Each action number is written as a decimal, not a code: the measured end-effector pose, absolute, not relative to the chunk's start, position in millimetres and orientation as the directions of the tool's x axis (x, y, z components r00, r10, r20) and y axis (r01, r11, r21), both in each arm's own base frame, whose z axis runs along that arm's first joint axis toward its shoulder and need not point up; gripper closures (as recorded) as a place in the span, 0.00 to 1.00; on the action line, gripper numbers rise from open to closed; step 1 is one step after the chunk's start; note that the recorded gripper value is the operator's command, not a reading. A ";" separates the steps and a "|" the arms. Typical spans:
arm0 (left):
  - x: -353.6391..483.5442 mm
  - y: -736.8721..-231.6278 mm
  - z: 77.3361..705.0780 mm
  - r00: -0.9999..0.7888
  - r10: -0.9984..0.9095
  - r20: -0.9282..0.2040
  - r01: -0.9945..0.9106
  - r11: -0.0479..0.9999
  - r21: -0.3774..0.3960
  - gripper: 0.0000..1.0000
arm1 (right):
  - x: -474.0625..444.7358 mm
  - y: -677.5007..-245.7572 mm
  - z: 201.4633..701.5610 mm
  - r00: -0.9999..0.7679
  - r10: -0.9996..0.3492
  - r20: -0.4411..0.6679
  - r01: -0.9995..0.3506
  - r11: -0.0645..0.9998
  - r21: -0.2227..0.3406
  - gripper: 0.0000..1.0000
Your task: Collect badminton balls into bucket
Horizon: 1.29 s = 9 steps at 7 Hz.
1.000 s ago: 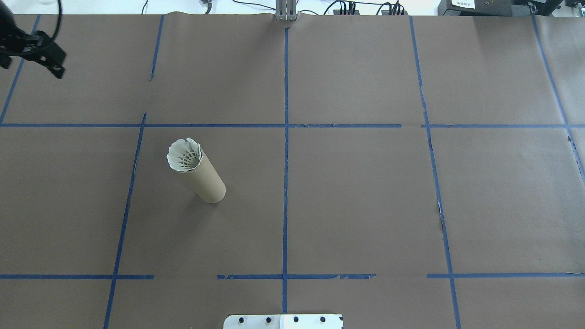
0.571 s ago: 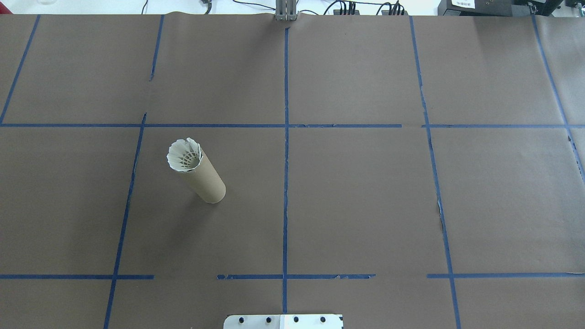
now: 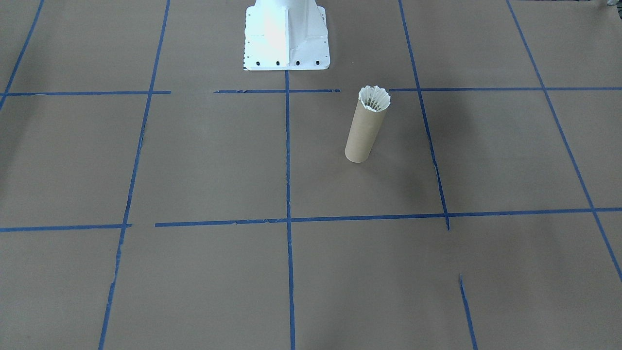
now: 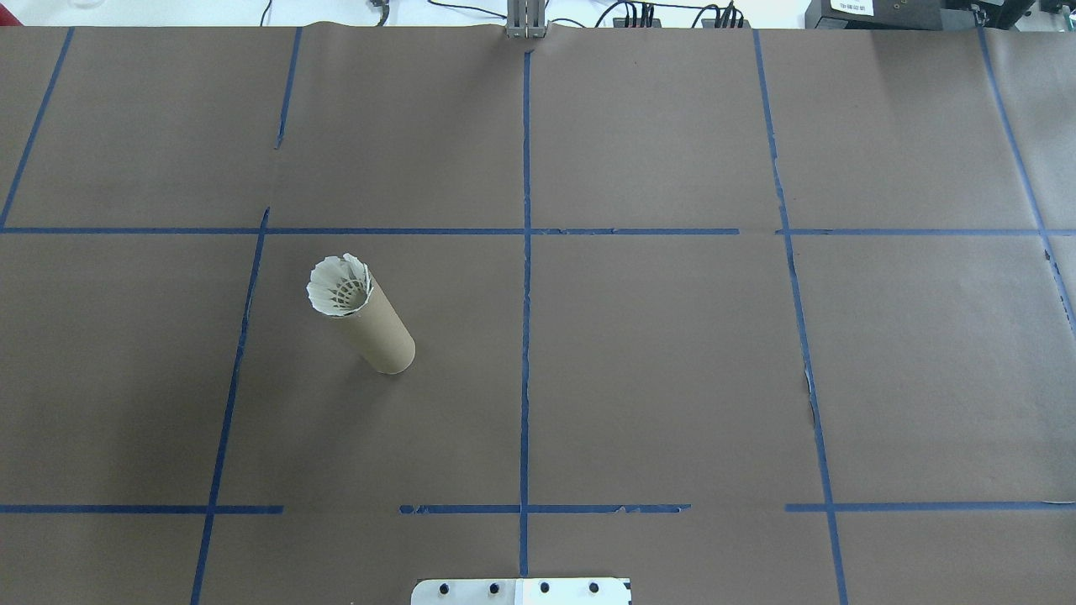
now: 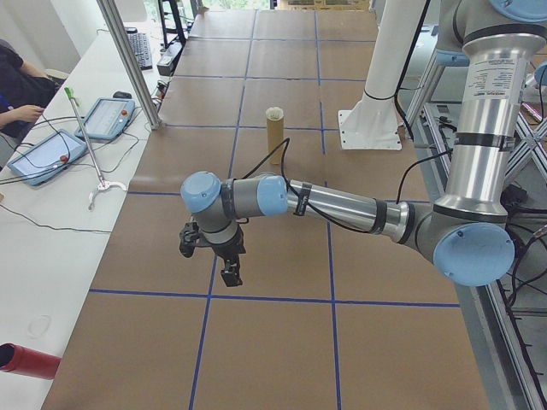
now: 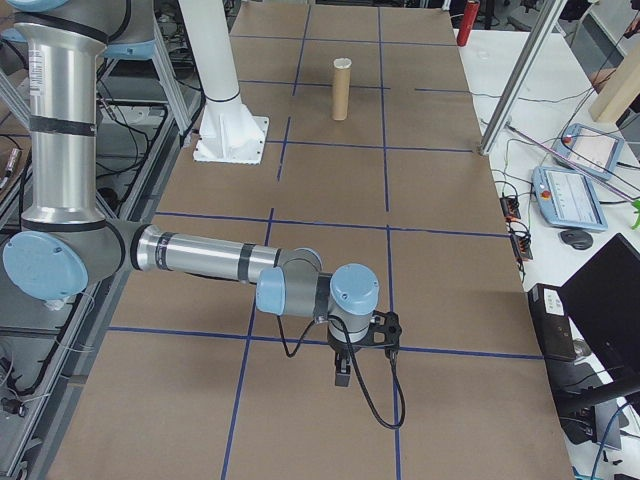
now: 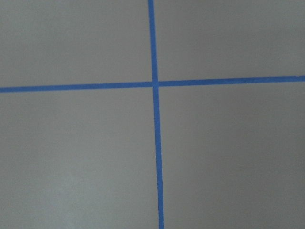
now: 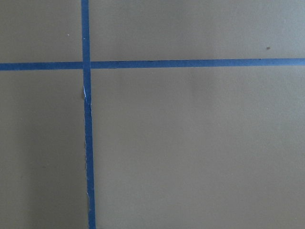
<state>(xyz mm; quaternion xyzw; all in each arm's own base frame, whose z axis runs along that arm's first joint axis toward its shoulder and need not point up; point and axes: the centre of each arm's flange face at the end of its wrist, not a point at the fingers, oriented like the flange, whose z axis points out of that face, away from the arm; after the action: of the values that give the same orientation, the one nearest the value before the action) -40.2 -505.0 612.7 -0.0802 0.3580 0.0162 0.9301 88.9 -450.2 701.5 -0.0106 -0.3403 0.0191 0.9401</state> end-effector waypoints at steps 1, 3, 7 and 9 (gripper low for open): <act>-39.6 -494.0 632.3 0.728 -0.034 -0.684 -0.087 0.986 -0.142 0.00 | 88.9 -450.3 701.4 0.767 0.043 0.640 -0.029 0.999 -0.033 0.00; -38.0 -467.1 658.5 0.693 0.002 -0.721 -0.083 0.993 -0.078 0.00 | 88.9 -450.5 701.2 0.768 0.043 0.639 -0.029 0.999 -0.032 0.00; -40.0 -470.2 642.7 0.691 0.058 -0.721 -0.082 0.997 0.002 0.00 | 88.9 -450.4 701.3 0.767 0.043 0.640 -0.029 0.999 -0.033 0.00; -43.9 -471.4 633.7 0.703 0.112 -0.702 -0.107 0.993 0.052 0.00 | 88.9 -450.3 701.4 0.768 0.043 0.640 -0.029 0.999 -0.033 0.00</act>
<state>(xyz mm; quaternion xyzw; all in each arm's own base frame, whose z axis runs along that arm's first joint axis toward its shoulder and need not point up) -43.9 -471.4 633.7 0.0036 0.3809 0.0594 0.9227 88.9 -450.3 701.4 -0.0105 -0.3404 0.0191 0.9400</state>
